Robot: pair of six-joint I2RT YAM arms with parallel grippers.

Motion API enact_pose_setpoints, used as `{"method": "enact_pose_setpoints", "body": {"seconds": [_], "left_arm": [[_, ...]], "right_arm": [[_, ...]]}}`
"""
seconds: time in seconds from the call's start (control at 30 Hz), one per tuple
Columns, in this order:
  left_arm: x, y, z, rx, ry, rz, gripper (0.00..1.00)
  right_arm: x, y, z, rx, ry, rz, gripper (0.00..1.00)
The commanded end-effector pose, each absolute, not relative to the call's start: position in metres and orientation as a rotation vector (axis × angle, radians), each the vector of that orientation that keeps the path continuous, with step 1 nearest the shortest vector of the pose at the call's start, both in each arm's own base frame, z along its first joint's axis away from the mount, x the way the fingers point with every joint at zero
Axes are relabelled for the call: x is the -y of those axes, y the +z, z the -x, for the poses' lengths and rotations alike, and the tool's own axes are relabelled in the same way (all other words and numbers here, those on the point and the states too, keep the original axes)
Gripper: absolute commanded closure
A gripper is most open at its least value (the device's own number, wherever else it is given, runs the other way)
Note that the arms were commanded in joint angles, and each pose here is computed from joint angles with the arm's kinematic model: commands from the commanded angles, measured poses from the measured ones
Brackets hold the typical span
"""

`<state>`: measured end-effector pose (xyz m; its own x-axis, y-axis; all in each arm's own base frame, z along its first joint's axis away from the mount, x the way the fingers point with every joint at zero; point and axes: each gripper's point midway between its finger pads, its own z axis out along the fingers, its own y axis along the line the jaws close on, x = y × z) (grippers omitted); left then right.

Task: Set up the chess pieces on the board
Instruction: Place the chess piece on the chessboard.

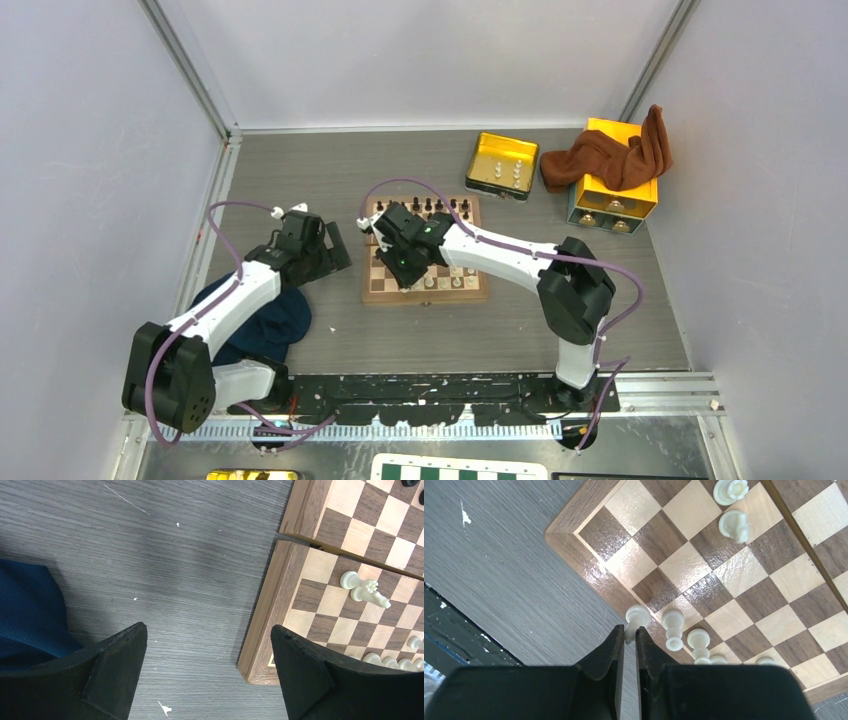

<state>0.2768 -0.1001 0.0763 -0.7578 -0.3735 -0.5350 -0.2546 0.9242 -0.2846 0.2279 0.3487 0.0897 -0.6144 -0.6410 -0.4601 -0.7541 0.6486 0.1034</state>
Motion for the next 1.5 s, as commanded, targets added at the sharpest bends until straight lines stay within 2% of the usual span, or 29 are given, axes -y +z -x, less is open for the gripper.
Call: {"method": "enact_pose_setpoints", "body": {"seconds": [0.0, 1.1, 1.23, 1.37, 1.47], "left_arm": [[0.106, 0.097, -0.295, -2.399, -0.285, 0.406, 0.05], [0.106, 0.091, -0.291, -2.428, -0.278, 0.378, 0.05], [0.106, 0.09, -0.291, -2.43, -0.279, 0.379, 0.05], [0.107, 0.09, -0.291, -2.429, -0.282, 0.378, 0.05], [0.107, 0.09, -0.291, -2.43, -0.281, 0.379, 0.05]], "right_arm": [[-0.361, 0.103, -0.242, -2.428, 0.434, 1.101, 0.99], [-0.361, 0.078, -0.256, -2.477, 0.465, 1.038, 0.99], [-0.361, 0.077, -0.256, -2.482, 0.465, 1.035, 0.92], [-0.36, 0.078, -0.256, -2.482, 0.459, 1.032, 0.78], [-0.359, 0.079, -0.256, -2.482, 0.454, 1.029, 0.73]]}}
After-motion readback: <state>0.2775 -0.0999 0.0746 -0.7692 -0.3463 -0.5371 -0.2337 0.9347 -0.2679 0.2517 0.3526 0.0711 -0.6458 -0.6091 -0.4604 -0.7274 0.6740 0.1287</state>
